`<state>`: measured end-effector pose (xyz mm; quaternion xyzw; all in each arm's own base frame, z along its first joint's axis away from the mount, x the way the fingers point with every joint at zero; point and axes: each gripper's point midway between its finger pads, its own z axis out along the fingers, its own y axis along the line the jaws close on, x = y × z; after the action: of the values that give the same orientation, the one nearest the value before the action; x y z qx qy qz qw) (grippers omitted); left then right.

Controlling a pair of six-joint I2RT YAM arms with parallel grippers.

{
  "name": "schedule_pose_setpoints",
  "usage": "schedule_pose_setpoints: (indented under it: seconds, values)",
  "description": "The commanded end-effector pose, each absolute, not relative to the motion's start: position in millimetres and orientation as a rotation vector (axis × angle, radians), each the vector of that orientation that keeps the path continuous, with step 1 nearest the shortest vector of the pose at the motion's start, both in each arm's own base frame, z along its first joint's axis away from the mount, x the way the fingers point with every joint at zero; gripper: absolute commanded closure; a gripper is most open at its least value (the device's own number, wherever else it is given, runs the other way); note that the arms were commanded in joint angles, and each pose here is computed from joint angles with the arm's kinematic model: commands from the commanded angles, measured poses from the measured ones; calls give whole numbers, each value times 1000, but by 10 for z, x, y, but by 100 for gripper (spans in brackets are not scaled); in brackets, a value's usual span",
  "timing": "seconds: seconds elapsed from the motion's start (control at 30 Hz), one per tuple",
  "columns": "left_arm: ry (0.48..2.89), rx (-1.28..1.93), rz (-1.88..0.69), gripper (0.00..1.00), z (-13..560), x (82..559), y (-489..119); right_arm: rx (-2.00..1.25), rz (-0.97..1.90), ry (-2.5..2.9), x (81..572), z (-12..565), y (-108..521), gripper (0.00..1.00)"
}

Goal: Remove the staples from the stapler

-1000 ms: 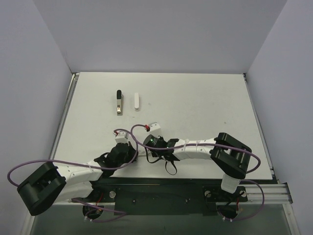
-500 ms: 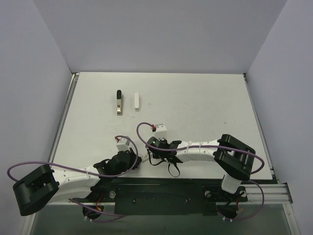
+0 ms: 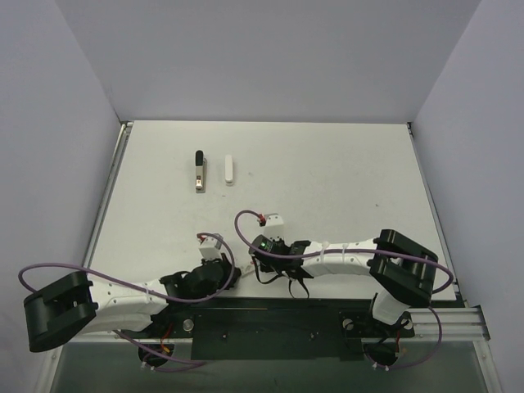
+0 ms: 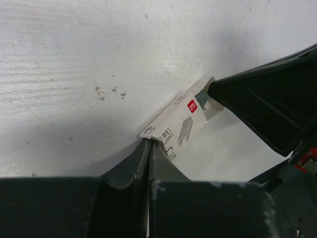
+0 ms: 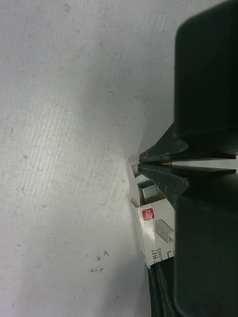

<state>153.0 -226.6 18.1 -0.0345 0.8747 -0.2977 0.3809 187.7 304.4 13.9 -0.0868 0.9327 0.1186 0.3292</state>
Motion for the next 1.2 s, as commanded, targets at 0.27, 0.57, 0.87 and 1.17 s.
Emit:
schedule_pose_setpoints:
  seconds: [0.27,0.57,0.87,1.17]
  values:
    - [2295,49,-689,100,-66,1366,-2254,-314,395,2461,1545,142,3073,100]
    - [2294,60,-667,100,-132,1353,-2177,-287,330,2428,1568,197,2861,93]
    - [2293,74,-659,100,-136,1351,-2165,-252,355,2378,1604,422,2807,78]
    - [2307,71,-642,100,-141,1365,-2196,-219,257,2366,1628,415,2561,87]
